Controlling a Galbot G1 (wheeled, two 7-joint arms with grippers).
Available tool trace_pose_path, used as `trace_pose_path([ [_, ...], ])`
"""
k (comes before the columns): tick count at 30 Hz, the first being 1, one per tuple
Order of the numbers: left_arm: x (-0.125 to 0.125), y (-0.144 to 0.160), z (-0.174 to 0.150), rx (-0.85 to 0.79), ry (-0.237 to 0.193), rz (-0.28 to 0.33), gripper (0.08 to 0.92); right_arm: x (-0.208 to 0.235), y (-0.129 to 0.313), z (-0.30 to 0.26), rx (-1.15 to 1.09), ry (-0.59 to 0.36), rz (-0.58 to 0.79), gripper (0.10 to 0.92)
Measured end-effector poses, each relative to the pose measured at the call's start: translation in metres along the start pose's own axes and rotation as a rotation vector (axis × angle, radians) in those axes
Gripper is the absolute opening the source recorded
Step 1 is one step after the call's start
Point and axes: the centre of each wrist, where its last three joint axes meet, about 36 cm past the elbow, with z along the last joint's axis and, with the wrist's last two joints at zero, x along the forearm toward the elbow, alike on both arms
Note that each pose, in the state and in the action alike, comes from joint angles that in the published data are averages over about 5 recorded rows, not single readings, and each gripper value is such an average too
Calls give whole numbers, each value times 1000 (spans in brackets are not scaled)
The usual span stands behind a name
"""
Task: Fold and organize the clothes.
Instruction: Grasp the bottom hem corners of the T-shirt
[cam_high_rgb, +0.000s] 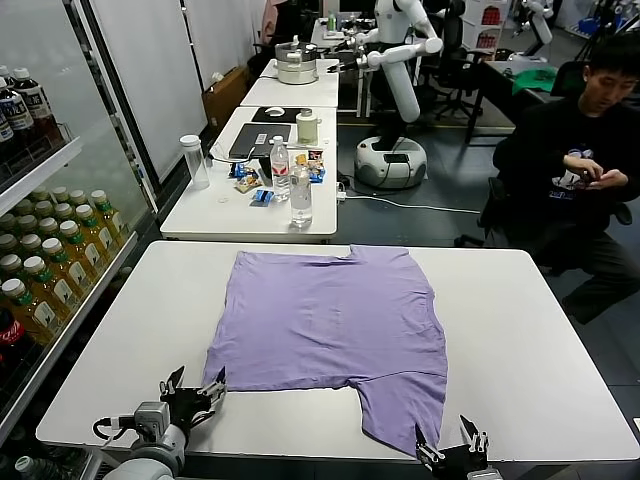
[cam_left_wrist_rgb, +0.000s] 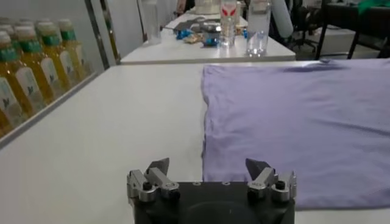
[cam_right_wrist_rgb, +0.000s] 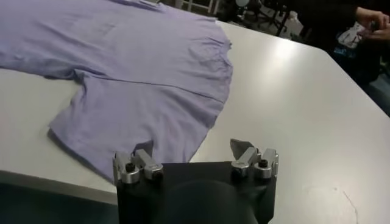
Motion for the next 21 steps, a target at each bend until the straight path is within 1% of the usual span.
trace_pose_path([
  [3,0,-3,2,6,12,10,796,-1,0,3,-9,15,-7,765],
  [5,0,-4,3,10,18,15,749,-2,0,5,-17,25,-14,708],
  [15,0,-5,12,29,51,35,464,-4,-1,10,-50,52,-51,423],
  [21,1,-6,13,53,57,48,290,-6,-4,7,-60,44,-72,249],
])
